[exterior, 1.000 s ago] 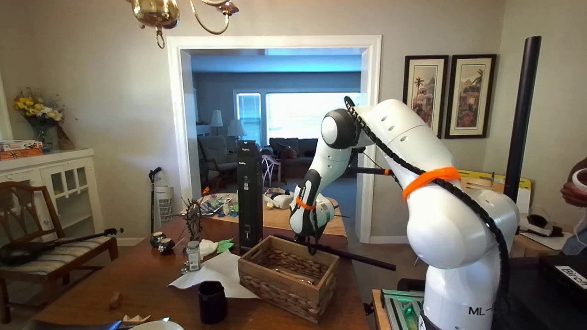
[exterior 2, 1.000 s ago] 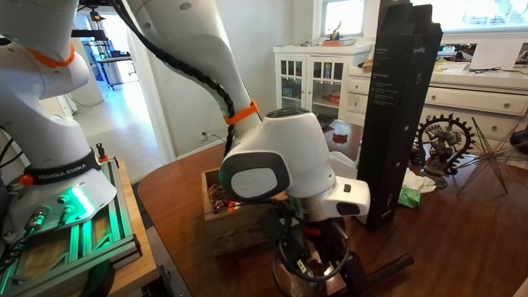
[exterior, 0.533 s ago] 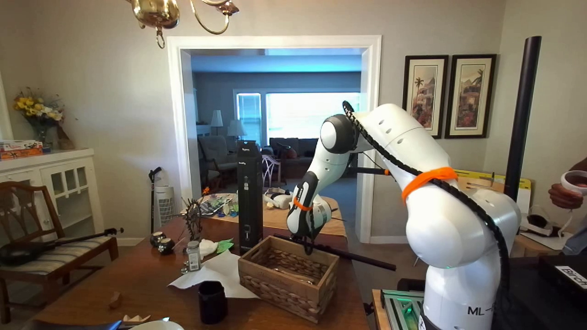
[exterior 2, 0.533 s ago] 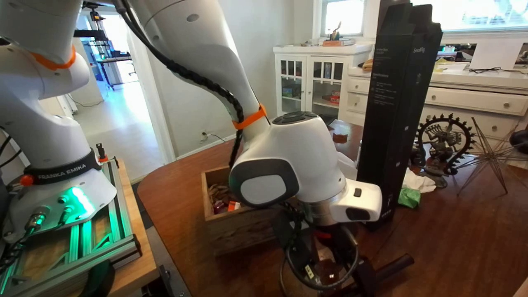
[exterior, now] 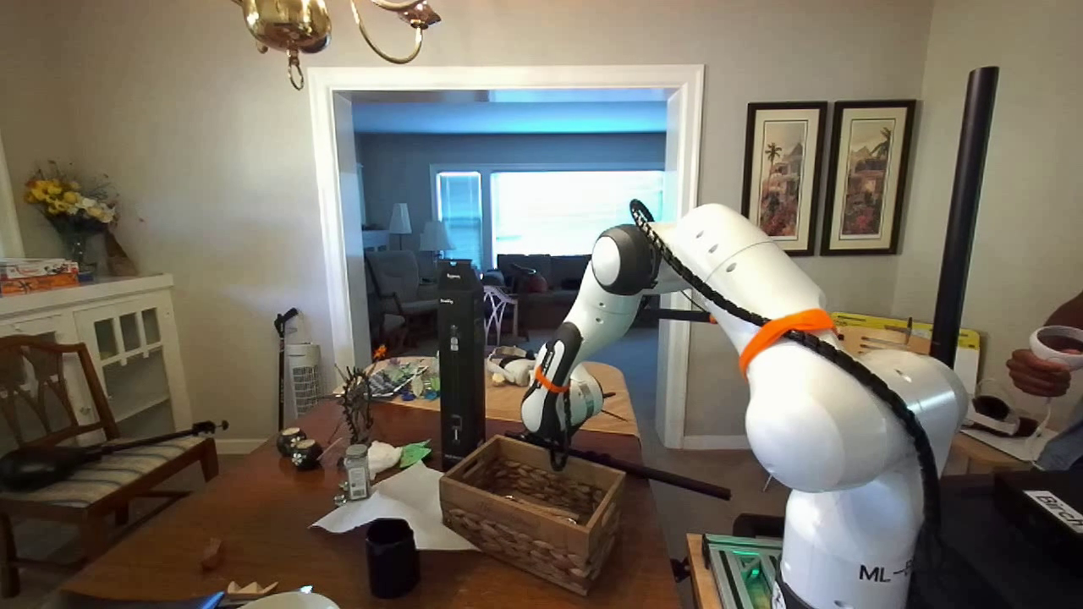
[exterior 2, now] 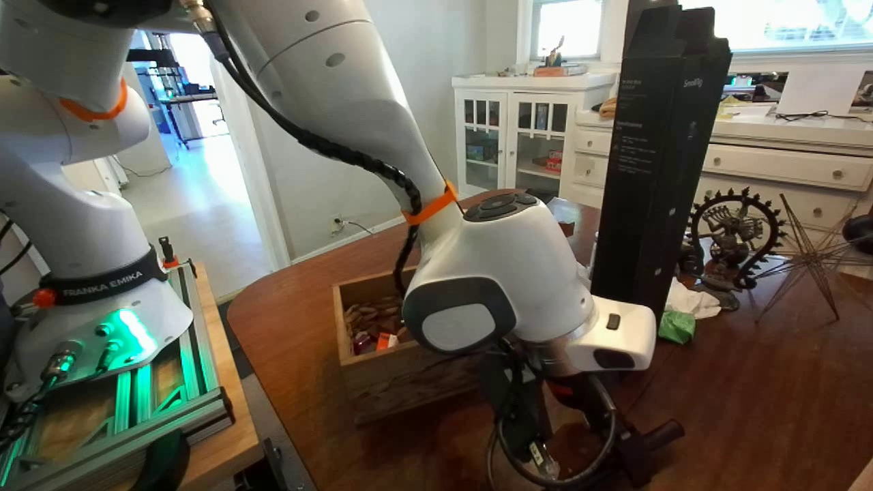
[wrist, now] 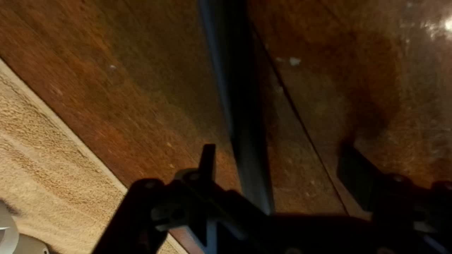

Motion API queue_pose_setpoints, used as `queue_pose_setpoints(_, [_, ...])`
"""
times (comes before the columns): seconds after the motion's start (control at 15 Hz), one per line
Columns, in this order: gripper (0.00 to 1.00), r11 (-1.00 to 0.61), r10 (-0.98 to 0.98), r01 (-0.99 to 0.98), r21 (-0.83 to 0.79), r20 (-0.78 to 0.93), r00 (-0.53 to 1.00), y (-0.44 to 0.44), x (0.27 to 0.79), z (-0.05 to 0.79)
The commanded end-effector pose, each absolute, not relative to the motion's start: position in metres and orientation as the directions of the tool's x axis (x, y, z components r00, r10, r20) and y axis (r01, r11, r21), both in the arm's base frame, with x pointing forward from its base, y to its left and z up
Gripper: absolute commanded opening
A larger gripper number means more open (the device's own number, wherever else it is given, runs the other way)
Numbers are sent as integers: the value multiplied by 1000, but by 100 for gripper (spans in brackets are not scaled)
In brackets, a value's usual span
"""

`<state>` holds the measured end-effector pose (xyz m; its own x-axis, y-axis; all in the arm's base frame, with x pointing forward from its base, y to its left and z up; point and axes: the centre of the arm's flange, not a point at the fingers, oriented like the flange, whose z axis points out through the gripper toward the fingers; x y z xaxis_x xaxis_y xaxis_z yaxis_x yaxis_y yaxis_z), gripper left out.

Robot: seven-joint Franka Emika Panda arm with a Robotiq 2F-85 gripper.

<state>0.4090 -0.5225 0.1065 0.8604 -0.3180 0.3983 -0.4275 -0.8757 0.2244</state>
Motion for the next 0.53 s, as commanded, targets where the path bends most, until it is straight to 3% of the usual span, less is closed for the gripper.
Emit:
queue_pose_setpoints(0.0, [56, -864, -333, -461, 201, 457, 824, -533, 420, 90])
queue_pose_setpoints(0.47, [3, -850, -369, -495, 181, 466, 804, -536, 418, 100])
